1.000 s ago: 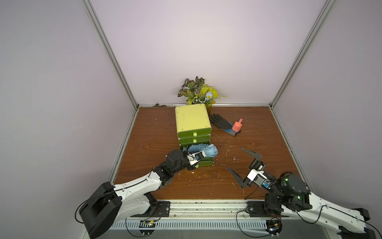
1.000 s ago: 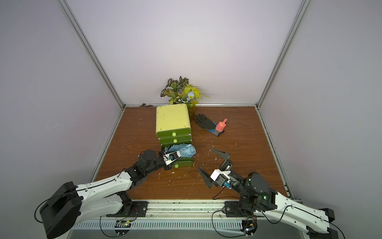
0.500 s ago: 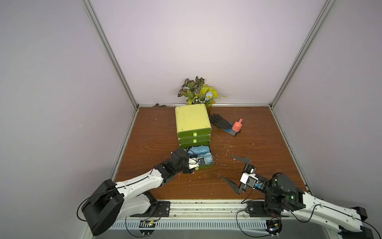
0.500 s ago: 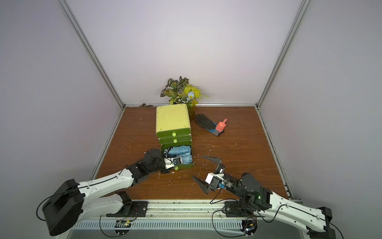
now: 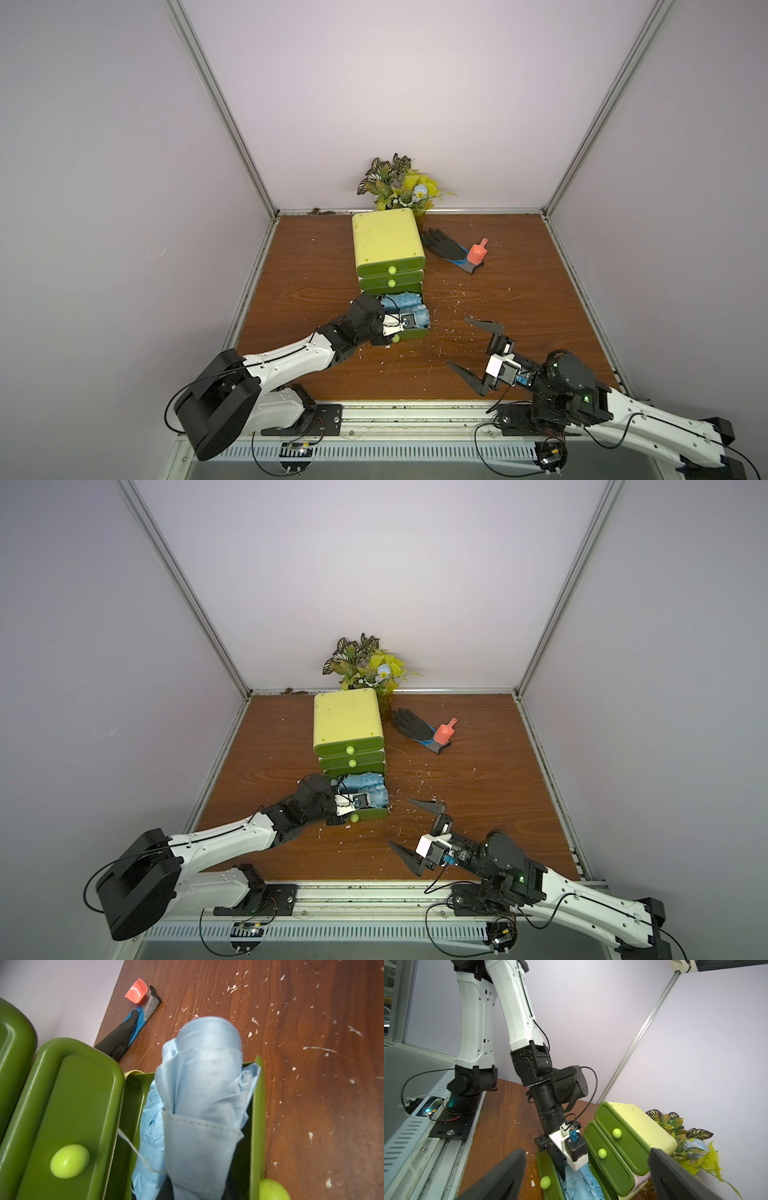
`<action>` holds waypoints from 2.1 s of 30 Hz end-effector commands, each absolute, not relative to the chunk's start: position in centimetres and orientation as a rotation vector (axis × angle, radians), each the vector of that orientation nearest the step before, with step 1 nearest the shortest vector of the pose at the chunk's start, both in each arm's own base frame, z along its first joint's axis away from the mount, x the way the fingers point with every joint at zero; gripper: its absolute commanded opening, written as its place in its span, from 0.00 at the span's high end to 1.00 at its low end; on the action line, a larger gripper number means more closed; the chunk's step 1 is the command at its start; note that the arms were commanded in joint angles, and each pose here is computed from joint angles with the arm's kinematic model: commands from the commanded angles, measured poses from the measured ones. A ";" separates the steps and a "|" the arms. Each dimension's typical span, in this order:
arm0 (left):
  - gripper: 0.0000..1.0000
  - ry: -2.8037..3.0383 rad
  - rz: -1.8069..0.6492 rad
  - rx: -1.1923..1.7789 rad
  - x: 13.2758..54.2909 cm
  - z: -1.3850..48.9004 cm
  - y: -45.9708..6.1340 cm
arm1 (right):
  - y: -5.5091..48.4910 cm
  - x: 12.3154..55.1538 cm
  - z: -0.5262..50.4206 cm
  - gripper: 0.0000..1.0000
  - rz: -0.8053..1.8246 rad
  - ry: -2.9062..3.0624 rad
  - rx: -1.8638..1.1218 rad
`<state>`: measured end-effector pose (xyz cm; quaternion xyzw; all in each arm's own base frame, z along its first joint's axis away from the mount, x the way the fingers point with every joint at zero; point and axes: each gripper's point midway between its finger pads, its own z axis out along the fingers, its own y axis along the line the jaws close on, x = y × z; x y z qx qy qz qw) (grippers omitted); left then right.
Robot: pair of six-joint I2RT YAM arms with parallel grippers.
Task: Place the umbrella in the drawer by color
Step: Place the umbrella in the drawer, then close the drawer in the storage box.
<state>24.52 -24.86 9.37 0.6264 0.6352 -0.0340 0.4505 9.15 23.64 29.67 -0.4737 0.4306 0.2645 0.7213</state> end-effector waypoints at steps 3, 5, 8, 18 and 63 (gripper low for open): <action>1.00 1.622 0.011 1.652 23.9 6.8 -23.1 | 23.5 8.7 30.8 0.01 0.609 0.905 -1.017; 1.00 1.629 0.027 1.639 24.5 6.9 -22.8 | 23.5 8.7 30.8 0.01 0.607 0.906 -1.024; 1.00 1.643 0.062 1.619 25.1 7.5 -22.6 | 23.5 8.7 30.8 0.01 0.604 0.904 -1.026; 0.02 1.527 -0.033 1.386 25.9 14.6 -24.2 | 22.4 9.4 32.6 0.01 0.630 0.943 -0.922; 0.01 1.917 -0.529 -0.127 39.9 32.6 -11.9 | 34.9 18.3 14.2 0.01 0.672 2.117 -0.590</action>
